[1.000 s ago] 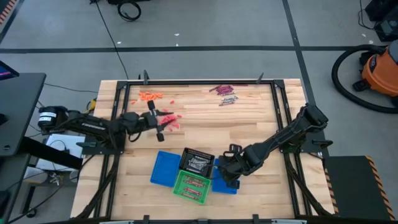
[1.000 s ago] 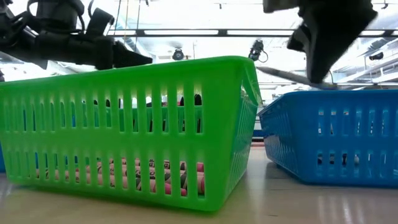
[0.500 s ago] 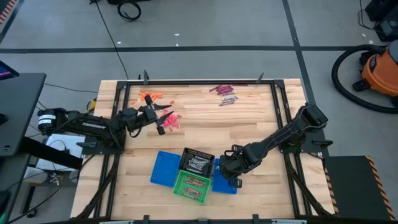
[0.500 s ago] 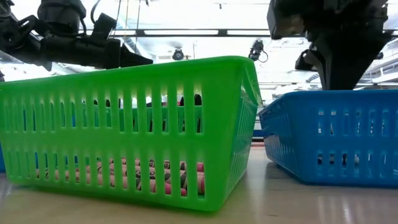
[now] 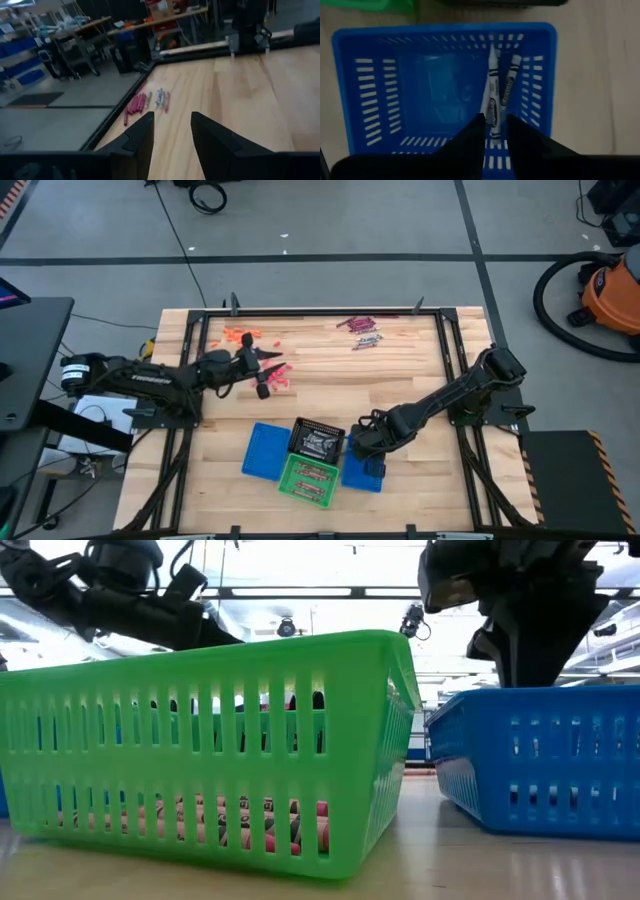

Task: Sort crayons
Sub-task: Put the pink crayon into the green bin

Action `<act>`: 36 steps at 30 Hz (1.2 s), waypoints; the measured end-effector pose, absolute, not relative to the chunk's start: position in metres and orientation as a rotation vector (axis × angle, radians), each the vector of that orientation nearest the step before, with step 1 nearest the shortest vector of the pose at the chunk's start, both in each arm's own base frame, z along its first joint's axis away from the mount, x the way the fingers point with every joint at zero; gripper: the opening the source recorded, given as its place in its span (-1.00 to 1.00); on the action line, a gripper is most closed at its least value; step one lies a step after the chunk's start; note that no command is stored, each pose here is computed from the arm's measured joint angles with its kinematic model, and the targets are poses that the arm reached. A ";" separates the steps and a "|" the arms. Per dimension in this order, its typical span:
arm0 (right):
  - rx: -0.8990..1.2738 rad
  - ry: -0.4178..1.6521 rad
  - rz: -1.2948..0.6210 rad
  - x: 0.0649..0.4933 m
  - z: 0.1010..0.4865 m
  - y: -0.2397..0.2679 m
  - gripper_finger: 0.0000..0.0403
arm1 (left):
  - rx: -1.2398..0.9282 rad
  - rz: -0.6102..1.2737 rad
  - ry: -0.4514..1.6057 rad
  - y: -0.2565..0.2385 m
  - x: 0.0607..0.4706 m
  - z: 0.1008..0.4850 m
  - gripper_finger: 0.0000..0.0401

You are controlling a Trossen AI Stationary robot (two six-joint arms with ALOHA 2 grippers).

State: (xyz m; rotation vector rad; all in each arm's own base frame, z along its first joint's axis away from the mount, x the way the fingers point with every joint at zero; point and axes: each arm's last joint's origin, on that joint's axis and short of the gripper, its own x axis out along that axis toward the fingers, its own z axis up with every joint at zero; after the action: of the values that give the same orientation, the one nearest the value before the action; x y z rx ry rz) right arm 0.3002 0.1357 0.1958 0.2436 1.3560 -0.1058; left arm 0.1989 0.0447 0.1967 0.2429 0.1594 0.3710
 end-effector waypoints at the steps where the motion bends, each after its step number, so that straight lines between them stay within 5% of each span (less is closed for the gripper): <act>1: 0.242 1.363 -0.110 0.300 0.197 0.135 -0.58 | 0.243 0.370 0.166 0.045 0.200 0.198 -0.29; 16: -0.176 1.432 -0.416 0.289 0.201 0.093 -0.59 | 0.194 0.369 0.220 0.045 0.200 0.194 -0.29; 36: -0.125 1.214 -0.310 0.287 0.163 -0.043 -0.59 | 0.324 0.353 0.284 0.045 0.199 0.190 -0.29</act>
State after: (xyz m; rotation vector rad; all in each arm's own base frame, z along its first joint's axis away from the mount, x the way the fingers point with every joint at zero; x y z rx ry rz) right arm 0.2872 -0.0430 0.1625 -0.1255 1.2140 -0.3100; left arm 0.1990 0.0453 0.1899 0.3241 0.2837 0.3533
